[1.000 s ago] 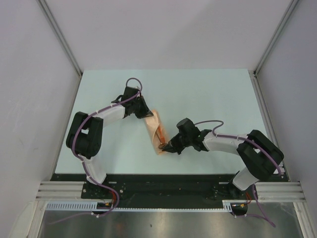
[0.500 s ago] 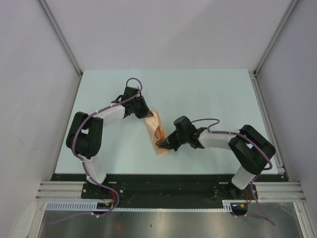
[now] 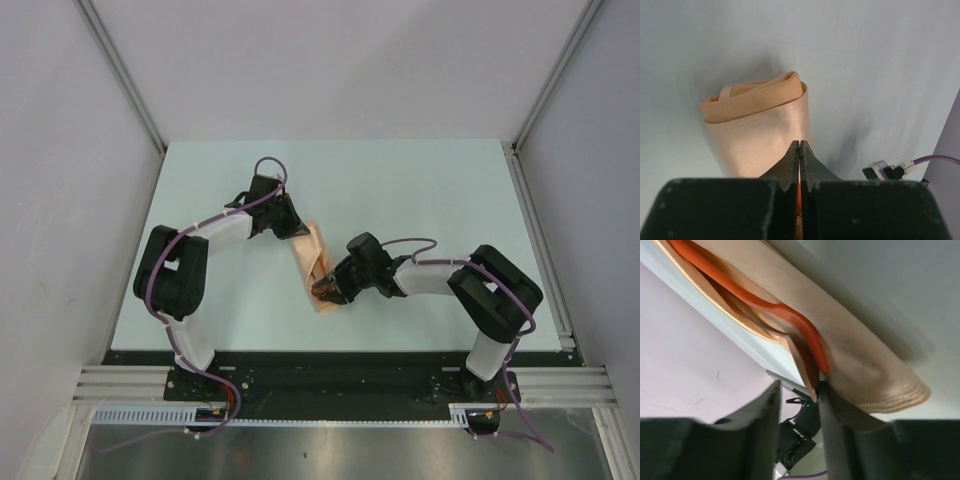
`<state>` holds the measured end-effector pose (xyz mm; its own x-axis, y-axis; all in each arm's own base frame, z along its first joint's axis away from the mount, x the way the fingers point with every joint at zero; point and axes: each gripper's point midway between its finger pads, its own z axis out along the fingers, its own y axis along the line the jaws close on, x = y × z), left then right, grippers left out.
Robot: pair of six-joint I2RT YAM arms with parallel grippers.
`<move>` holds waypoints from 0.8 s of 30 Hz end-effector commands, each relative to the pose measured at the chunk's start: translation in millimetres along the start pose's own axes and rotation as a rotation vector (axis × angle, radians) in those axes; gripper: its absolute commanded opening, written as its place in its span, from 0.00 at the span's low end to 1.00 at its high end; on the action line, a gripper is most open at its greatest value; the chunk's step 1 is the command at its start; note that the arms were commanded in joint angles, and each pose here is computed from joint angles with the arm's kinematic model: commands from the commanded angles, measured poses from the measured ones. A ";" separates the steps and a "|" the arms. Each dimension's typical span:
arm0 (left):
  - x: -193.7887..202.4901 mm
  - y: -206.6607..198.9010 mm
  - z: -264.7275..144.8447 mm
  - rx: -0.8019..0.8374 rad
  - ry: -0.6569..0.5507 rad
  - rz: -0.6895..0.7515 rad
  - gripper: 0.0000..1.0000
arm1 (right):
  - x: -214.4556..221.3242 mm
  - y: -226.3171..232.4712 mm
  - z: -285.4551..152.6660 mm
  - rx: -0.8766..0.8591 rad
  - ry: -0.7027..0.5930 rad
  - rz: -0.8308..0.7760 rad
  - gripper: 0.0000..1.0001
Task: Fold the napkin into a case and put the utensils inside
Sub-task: Insert the spoon into the folded napkin, then reset both arms
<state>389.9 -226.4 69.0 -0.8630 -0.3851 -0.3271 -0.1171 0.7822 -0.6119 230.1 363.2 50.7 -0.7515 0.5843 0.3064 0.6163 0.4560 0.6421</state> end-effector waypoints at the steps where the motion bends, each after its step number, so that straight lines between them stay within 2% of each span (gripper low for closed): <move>1: -11.5 -24.3 -17.7 0.063 -0.043 0.029 0.00 | 3.5 24.7 -5.9 -0.068 0.006 -0.043 0.49; 5: -13.6 -32.9 -27.8 0.088 -0.055 0.030 0.00 | 9.6 24.4 -11.7 -0.072 0.012 -0.067 0.59; 9: -17.2 -42.8 -42.4 0.112 -0.078 0.043 0.00 | 18.5 18.1 -26.1 -0.056 0.019 -0.096 0.65; 13: -15.1 -51.0 -61.4 0.140 -0.102 0.085 0.00 | 34.0 16.2 -62.3 -0.074 0.043 -0.152 0.73; 15: -9.1 -56.3 -73.6 0.166 -0.106 0.117 0.01 | 35.0 14.1 -78.6 -0.084 0.028 -0.250 0.78; 16: -4.9 -61.8 -78.0 0.188 -0.111 0.159 0.04 | 36.0 25.6 -95.9 -0.129 0.005 -0.326 0.81; 17: -1.8 -71.8 -90.2 0.224 -0.131 0.197 0.07 | 26.9 10.8 -102.0 -0.074 -0.035 -0.495 0.92; 19: 18.0 -82.7 -96.9 0.271 -0.133 0.300 0.18 | 8.0 21.3 -119.0 -0.056 -0.155 -0.673 0.99; 21: 30.7 -88.7 -115.3 0.291 -0.189 0.375 0.24 | -16.2 13.5 -127.5 -0.009 -0.248 -0.860 1.00; 23: 48.6 -100.8 -127.9 0.324 -0.248 0.462 0.26 | -28.8 21.1 -138.7 -0.049 -0.345 -0.957 1.00; 24: 68.7 -102.4 -143.6 0.371 -0.281 0.508 0.31 | -36.9 22.5 -143.6 -0.055 -0.393 -1.037 1.00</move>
<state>315.5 -251.3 175.2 -0.7687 -0.2315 -0.5962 0.2600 0.7387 -0.6219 215.6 301.0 161.7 -0.9039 0.3159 -0.2885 -0.0038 0.6683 0.7438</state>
